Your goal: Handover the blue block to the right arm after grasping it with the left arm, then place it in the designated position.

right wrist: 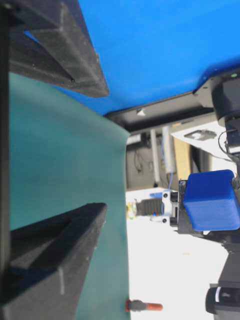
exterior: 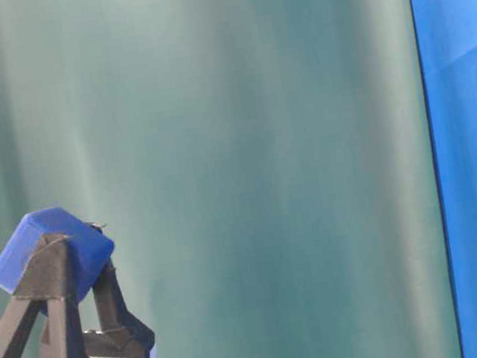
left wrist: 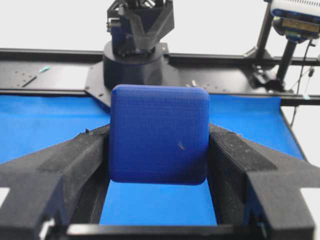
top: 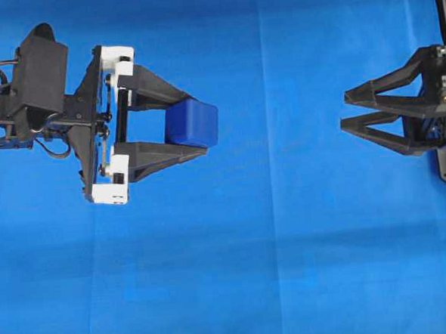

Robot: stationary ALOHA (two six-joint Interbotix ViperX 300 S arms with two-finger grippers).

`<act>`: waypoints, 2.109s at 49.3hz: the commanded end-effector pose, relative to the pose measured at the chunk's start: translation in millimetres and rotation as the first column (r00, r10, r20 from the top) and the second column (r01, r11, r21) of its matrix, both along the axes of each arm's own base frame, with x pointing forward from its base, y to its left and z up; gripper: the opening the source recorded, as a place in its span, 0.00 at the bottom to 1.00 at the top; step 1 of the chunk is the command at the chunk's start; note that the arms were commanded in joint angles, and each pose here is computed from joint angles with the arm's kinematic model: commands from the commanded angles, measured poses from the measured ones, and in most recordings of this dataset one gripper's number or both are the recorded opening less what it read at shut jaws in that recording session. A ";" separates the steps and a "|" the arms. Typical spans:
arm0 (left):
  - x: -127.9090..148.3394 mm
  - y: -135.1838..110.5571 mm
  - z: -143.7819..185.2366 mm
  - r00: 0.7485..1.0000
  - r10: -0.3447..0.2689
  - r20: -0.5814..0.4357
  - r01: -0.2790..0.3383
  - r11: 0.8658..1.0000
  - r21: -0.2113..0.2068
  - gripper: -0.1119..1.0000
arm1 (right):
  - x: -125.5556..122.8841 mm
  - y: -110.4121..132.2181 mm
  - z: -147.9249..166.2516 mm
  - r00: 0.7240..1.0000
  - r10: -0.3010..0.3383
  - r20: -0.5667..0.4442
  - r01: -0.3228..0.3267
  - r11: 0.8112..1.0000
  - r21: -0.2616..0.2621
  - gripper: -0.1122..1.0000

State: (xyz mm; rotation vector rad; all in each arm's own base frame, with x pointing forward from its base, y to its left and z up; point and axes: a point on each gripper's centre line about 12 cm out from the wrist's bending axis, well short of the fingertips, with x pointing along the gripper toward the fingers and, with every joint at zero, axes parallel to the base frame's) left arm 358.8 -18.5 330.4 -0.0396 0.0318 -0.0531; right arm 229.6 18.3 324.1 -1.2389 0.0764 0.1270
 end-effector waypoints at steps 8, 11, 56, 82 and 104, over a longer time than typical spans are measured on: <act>-2.4 -1.0 12.1 0.999 -0.004 0.038 0.004 1.000 -0.001 0.54 | 0.3 1.9 12.0 0.999 0.013 0.034 -0.013 1.000 -0.013 0.93; -2.6 -1.6 11.6 0.999 -0.005 0.038 0.005 1.000 -0.001 0.54 | 0.3 2.0 12.1 0.999 0.015 0.035 -0.014 1.000 -0.013 0.93; -2.6 -1.6 11.6 0.999 -0.005 0.038 0.005 1.000 -0.002 0.54 | 0.4 1.5 12.7 0.999 0.012 0.036 -0.011 1.000 -0.013 0.93; -3.1 -2.0 11.4 0.999 -0.006 0.037 0.006 1.000 -0.003 0.54 | 10.8 2.9 14.9 1.000 0.012 0.021 -0.012 1.000 -0.014 0.93; -3.0 -3.2 10.2 0.999 -0.010 0.034 0.010 1.000 -0.002 0.54 | 56.9 8.1 27.7 1.000 0.013 -0.013 -0.014 1.000 -0.019 0.93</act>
